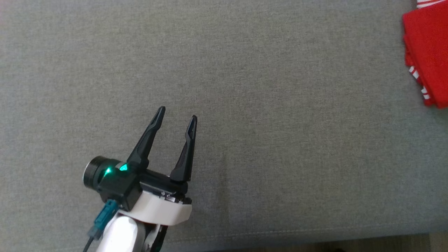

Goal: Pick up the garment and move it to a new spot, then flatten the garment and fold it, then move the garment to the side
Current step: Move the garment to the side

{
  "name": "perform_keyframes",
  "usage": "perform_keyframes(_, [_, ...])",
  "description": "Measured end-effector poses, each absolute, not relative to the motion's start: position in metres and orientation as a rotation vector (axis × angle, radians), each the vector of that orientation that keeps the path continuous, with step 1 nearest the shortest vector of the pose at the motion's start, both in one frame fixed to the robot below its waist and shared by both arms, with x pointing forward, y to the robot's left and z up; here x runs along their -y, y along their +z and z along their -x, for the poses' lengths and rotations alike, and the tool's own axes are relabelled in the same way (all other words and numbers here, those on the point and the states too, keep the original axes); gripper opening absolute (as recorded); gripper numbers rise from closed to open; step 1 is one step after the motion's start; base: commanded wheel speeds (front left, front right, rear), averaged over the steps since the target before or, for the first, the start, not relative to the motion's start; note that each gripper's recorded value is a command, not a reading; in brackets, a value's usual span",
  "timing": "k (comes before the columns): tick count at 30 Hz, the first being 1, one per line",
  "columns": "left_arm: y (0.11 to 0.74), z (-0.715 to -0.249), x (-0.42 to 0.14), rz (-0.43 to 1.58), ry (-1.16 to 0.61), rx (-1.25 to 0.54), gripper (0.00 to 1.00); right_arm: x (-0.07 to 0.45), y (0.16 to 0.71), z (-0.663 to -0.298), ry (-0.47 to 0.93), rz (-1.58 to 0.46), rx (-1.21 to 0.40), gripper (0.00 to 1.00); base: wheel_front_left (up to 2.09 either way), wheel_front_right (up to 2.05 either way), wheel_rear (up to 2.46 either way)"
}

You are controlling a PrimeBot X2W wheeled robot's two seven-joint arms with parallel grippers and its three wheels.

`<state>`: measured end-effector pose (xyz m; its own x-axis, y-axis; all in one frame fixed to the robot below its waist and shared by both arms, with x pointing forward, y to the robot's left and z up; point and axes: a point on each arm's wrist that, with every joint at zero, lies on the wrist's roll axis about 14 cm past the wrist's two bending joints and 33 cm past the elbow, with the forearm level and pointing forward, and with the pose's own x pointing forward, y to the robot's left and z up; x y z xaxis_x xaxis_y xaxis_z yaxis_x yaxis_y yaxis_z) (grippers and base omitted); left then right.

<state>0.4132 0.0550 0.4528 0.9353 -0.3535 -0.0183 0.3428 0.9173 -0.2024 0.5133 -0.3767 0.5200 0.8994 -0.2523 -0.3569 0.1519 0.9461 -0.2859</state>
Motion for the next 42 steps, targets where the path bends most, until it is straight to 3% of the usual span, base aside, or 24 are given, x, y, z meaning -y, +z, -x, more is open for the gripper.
perform_keyframes(7, [0.456,-0.415,-0.058,0.189,-0.360,-0.044,1.00,0.369,0.520,-0.522,-0.247,0.334,-0.302,1.00,0.00,0.00,0.00])
perform_keyframes(11, [0.468,-0.410,-0.065,0.162,-0.338,-0.014,1.00,0.332,0.517,-0.516,-0.189,0.265,-0.224,1.00,0.00,0.00,0.00])
perform_keyframes(20, [0.493,-0.368,-0.098,0.123,-0.209,0.030,1.00,0.239,0.507,-0.443,-0.032,0.006,-0.082,1.00,0.00,0.00,0.00])
perform_keyframes(29, [0.523,-0.333,-0.114,0.136,-0.150,0.118,1.00,0.178,0.516,-0.374,0.089,-0.104,0.063,1.00,0.00,0.00,0.00])
perform_keyframes(42, [0.527,-0.294,-0.132,0.117,-0.078,0.141,1.00,0.126,0.483,-0.322,0.218,-0.170,-0.005,1.00,0.00,0.00,0.00])
